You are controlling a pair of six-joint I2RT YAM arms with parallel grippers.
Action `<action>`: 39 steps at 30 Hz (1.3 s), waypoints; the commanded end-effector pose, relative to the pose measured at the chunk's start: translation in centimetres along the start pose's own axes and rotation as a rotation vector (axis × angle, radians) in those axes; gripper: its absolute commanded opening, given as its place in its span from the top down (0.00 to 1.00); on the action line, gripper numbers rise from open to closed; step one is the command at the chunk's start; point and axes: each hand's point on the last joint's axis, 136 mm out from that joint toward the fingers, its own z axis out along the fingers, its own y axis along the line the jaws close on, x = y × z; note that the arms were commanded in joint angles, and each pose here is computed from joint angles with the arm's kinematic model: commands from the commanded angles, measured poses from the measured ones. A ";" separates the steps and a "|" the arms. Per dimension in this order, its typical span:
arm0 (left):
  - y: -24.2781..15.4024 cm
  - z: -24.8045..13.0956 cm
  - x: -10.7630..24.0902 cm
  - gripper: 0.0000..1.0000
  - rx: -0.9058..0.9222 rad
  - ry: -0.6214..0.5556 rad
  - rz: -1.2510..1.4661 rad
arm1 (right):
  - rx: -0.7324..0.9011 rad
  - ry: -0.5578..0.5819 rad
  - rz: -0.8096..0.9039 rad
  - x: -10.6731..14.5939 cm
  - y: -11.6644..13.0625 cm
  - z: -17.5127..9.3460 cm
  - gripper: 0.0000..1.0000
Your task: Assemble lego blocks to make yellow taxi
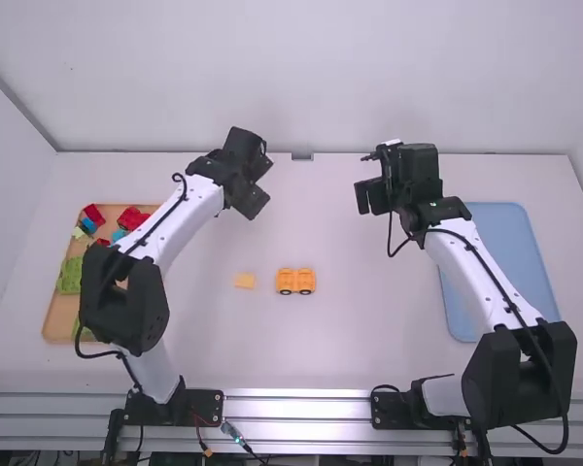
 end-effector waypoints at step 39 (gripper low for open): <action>-14.1 4.7 14.6 0.17 0.801 -0.738 0.415 | -0.074 -0.027 0.003 -1.2 1.1 -0.3 0.01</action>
